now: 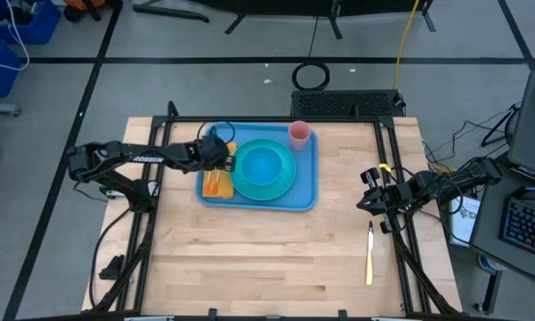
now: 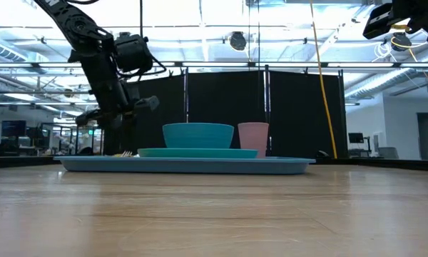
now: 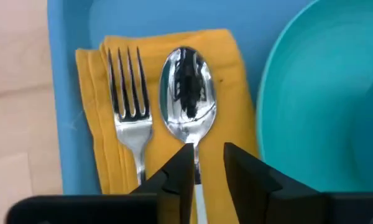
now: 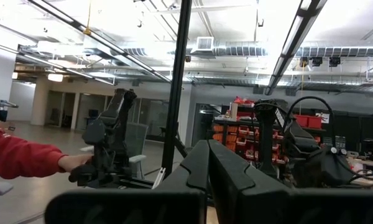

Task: Set up tray
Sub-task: Put the orange spoon on the yellow napkin to the right of the orange fork

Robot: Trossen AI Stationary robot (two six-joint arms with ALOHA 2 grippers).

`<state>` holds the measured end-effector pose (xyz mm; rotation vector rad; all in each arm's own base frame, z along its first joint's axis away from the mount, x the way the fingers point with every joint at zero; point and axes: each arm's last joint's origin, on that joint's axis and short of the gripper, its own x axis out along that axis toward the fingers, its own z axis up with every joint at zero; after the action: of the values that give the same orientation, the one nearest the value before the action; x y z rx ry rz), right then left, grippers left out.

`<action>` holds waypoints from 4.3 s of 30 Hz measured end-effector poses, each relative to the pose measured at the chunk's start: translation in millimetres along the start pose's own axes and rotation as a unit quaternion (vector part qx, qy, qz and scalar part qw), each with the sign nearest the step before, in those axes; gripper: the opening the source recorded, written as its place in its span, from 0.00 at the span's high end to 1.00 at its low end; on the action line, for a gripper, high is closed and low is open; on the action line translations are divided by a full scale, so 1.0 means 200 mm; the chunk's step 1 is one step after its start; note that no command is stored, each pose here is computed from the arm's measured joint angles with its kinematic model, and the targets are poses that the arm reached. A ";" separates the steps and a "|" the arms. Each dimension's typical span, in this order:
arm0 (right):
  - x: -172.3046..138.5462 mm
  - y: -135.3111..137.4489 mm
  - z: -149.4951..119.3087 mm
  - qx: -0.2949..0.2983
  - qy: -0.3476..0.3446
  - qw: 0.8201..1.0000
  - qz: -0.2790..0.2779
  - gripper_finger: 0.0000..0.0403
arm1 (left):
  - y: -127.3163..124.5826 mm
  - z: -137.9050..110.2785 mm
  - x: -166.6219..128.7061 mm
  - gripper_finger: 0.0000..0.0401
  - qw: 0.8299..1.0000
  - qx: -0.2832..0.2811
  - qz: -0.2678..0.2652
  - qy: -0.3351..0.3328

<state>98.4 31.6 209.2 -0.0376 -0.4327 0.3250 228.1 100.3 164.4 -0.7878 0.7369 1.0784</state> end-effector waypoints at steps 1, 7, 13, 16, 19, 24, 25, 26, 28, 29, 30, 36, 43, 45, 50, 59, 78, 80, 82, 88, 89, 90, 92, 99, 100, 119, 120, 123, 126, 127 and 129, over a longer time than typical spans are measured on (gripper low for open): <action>0.00 0.00 0.00 0.000 0.000 1.000 0.000 0.99 | 0.00 0.01 0.00 0.80 1.000 0.004 -0.006 -0.004; 0.00 0.00 0.00 0.000 0.000 1.000 0.000 0.99 | 0.00 0.08 0.02 0.97 0.998 0.003 -0.056 -0.007; 0.00 0.00 0.00 0.000 0.000 1.000 0.000 0.99 | 0.04 0.16 0.04 0.98 0.995 -0.013 -0.097 -0.005; 0.00 0.00 0.00 0.000 0.000 1.000 0.000 0.99 | 0.07 0.19 0.05 0.99 0.994 -0.017 -0.106 0.006; 0.00 0.00 0.00 0.000 0.000 1.000 0.000 0.99 | 0.08 0.20 0.06 0.98 0.993 -0.017 -0.113 0.012; 0.00 0.00 0.00 0.000 0.000 1.000 0.000 0.99 | 0.09 0.21 0.07 0.99 0.992 -0.013 -0.121 0.016; 0.00 0.00 0.00 0.000 0.000 1.000 0.000 0.99 | 0.09 0.22 0.07 0.98 0.992 -0.012 -0.125 0.017; 0.00 0.00 0.00 0.000 0.000 1.000 0.000 0.99 | 0.09 0.21 0.07 0.99 0.992 -0.011 -0.127 0.019; 0.00 0.00 0.00 0.000 0.000 1.000 0.000 0.99 | 0.09 0.21 0.07 0.99 0.991 -0.010 -0.129 0.020; 0.00 0.00 0.00 0.000 0.000 1.000 0.000 0.99 | 0.09 0.21 0.07 0.99 0.991 -0.010 -0.130 0.020; 0.00 0.00 0.00 0.000 0.000 1.000 0.000 0.99 | 0.09 0.21 0.07 0.99 0.991 -0.010 -0.130 0.020; 0.00 0.00 0.00 0.000 0.000 1.000 0.000 0.99 | 0.09 0.22 0.07 0.99 0.991 -0.010 -0.130 0.019; 0.00 0.00 0.00 0.000 0.000 1.000 0.000 0.99 | 0.09 0.22 0.07 0.99 0.991 -0.010 -0.131 0.017; 0.00 0.00 0.00 0.000 0.000 1.000 0.000 0.99 | 0.09 0.22 0.07 0.98 0.991 -0.011 -0.131 0.015; 0.00 0.00 0.00 0.000 0.000 1.000 0.000 0.99 | 0.09 0.22 0.06 0.99 0.991 -0.011 -0.130 0.014; 0.00 0.00 0.00 0.000 0.000 1.000 0.000 0.99 | 0.09 0.22 0.06 0.99 0.991 -0.011 -0.135 0.019; 0.00 0.00 0.00 0.000 0.000 1.000 0.000 0.99 | 0.09 0.22 0.06 0.99 0.991 -0.005 -0.133 0.017; 0.00 0.00 0.00 0.000 0.000 1.000 0.000 0.99 | 0.09 0.22 0.07 0.99 0.992 -0.004 -0.126 0.013; 0.00 0.00 0.00 0.000 0.000 1.000 0.000 0.99 | 0.10 0.21 0.07 0.99 0.993 -0.001 -0.114 0.013; 0.00 0.00 0.00 0.000 0.000 1.000 0.000 0.99 | 0.10 0.19 0.16 0.99 0.993 -0.007 -0.108 0.042; 0.00 0.00 0.00 0.000 0.000 1.000 0.000 0.99 | 0.10 0.19 0.17 0.99 0.993 -0.003 -0.106 0.042; 0.00 0.00 0.00 0.000 -0.001 1.000 0.000 0.99 | 0.10 0.19 0.18 0.99 0.994 0.001 -0.104 0.040; 0.00 0.00 0.00 0.000 0.000 1.000 0.000 0.99 | 0.08 0.20 0.17 0.99 0.993 -0.001 -0.114 0.015; 0.00 0.00 0.00 0.000 0.000 1.000 0.000 0.99 | 0.06 0.22 0.17 0.99 0.990 -0.002 -0.142 0.007; 0.00 0.00 0.00 0.000 0.000 1.000 0.000 0.99 | 0.06 0.22 0.17 0.99 0.990 -0.002 -0.141 0.008; 0.00 0.00 0.00 0.000 0.000 1.000 0.000 0.99 | 0.08 0.20 0.18 0.99 0.992 0.002 -0.123 0.026; 0.00 0.00 0.00 0.000 0.000 1.000 0.000 0.99 | 0.08 0.20 0.18 0.99 0.992 0.002 -0.121 0.026; 0.00 0.00 0.00 0.000 0.000 1.000 0.000 0.99 | 0.08 0.20 0.18 0.99 0.992 0.002 -0.121 0.025; 0.00 0.00 0.00 0.000 0.000 1.000 0.000 0.99 | 0.08 0.20 0.18 0.99 0.992 0.002 -0.121 0.025; 0.00 0.00 0.00 0.000 0.000 1.000 0.000 0.99 | 0.08 0.20 0.18 0.99 0.992 0.002 -0.121 0.025; 0.00 0.00 0.00 0.000 0.000 1.000 0.000 0.99 | 0.08 0.20 0.18 0.99 0.992 0.001 -0.121 0.025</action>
<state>98.4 31.6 209.2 -0.0373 -0.4328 0.3250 229.4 155.4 152.4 -0.8805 0.6662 0.8412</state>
